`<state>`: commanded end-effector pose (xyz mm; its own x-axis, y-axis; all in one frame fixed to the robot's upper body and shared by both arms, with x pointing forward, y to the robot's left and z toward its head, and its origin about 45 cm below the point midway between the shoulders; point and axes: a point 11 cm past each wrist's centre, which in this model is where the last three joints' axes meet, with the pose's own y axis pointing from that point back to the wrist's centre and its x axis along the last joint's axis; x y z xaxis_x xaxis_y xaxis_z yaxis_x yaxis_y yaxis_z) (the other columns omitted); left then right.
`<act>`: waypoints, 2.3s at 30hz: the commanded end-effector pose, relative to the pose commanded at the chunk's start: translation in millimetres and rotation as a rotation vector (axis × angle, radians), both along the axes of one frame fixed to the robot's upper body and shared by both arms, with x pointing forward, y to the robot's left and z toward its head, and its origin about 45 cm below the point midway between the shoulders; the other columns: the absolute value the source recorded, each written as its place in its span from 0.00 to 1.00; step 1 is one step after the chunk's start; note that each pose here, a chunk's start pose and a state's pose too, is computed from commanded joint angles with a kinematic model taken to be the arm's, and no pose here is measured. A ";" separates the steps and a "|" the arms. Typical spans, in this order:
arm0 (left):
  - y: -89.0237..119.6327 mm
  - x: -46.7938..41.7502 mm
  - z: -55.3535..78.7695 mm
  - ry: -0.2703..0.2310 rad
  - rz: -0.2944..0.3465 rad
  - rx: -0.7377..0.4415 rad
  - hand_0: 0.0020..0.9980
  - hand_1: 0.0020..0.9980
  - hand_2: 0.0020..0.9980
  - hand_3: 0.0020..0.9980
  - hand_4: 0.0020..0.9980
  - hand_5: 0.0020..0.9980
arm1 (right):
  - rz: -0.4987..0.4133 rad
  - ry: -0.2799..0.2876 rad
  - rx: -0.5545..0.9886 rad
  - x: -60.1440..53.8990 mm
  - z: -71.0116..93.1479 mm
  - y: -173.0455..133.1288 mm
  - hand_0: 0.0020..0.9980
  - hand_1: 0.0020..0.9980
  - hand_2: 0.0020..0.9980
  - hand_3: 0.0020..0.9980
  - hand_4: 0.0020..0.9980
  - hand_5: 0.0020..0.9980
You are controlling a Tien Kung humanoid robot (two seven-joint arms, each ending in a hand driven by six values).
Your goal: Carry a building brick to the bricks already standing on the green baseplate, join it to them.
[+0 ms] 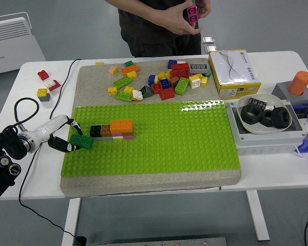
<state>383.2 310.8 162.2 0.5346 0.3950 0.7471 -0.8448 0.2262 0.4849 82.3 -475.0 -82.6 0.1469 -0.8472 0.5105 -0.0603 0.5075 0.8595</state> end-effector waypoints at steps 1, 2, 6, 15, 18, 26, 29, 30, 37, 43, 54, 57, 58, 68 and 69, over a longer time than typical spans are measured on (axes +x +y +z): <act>0.1 0.1 0.5 -0.001 0.000 -0.003 0.95 0.90 0.82 0.41 0.56 0.00 | 0.000 0.000 0.000 0.0 0.0 0.0 0.70 0.66 0.72 0.77 0.86 1.00; 0.1 0.2 1.0 -0.002 0.001 -0.006 0.95 0.90 0.82 0.41 0.56 0.00 | 0.000 0.000 0.000 0.0 0.0 -0.1 0.70 0.66 0.72 0.77 0.86 1.00; 0.5 1.1 5.5 -0.009 0.004 -0.026 0.95 0.90 0.82 0.41 0.56 0.00 | 0.000 0.002 -0.001 -0.4 0.0 -0.2 0.70 0.66 0.72 0.77 0.86 1.00; 1.7 7.1 24.5 -0.039 0.011 -0.067 0.94 0.89 0.82 0.40 0.54 0.00 | 0.004 0.004 -0.004 -0.5 0.5 -1.2 0.70 0.66 0.71 0.77 0.86 1.00; 2.5 8.7 28.4 -0.041 0.014 -0.077 0.94 0.89 0.82 0.40 0.54 0.00 | 0.005 0.004 -0.005 -0.1 0.9 -1.9 0.70 0.66 0.71 0.77 0.86 1.00; -11.7 13.5 31.5 -0.034 0.007 -0.126 0.94 0.89 0.81 0.40 0.54 0.00 | 0.009 0.000 -0.009 2.3 2.2 -3.9 0.70 0.66 0.71 0.77 0.86 1.00; -19.6 16.0 29.9 -0.029 0.004 -0.145 0.94 0.89 0.81 0.40 0.54 0.00 | 0.011 -0.001 -0.012 3.2 2.9 -4.8 0.70 0.66 0.71 0.77 0.86 1.00; -22.6 17.3 29.4 -0.028 0.005 -0.154 0.94 0.89 0.81 0.40 0.54 0.00 | 0.013 -0.001 -0.012 3.5 3.1 -5.2 0.70 0.66 0.71 0.77 0.86 1.00; -35.8 21.6 26.9 -0.017 0.003 -0.180 0.94 0.89 0.81 0.39 0.54 0.00 | 0.018 -0.002 -0.018 5.6 4.5 -7.2 0.70 0.66 0.71 0.77 0.86 1.00; -41.6 25.4 26.5 -0.013 0.012 -0.193 0.94 0.89 0.81 0.39 0.55 0.00 | 0.020 -0.003 -0.022 6.6 5.5 -9.0 0.70 0.66 0.71 0.77 0.86 1.00; -47.3 30.2 25.7 0.004 0.045 -0.190 0.94 0.89 0.81 0.39 0.55 0.00 | 0.029 -0.001 -0.030 7.0 7.2 -12.4 0.71 0.66 0.71 0.77 0.86 1.00; -48.2 31.1 26.1 0.003 0.056 -0.198 0.94 0.89 0.81 0.39 0.55 0.00 | 0.032 0.000 -0.032 6.8 7.5 -13.1 0.70 0.66 0.71 0.77 0.87 1.00; -48.1 31.2 26.3 0.003 0.059 -0.199 0.94 0.89 0.81 0.39 0.55 0.00 | 0.033 0.001 -0.032 6.6 7.6 -13.3 0.70 0.66 0.71 0.77 0.87 1.00; -49.4 28.4 33.9 -0.003 0.095 -0.219 0.94 0.89 0.81 0.39 0.56 0.00 | 0.037 0.005 -0.035 4.6 7.7 -14.4 0.71 0.66 0.71 0.77 0.87 1.00; -50.1 27.8 34.8 -0.002 0.098 -0.223 0.94 0.89 0.81 0.39 0.56 0.00 | 0.037 0.006 -0.035 4.3 7.7 -14.5 0.71 0.66 0.71 0.77 0.87 1.00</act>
<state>411.0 260.7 197.0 0.4840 0.6000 0.6370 -0.8690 0.2440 0.4304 86.7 -489.5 -75.0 0.1804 -0.8228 0.5389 -0.0747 0.5349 0.8416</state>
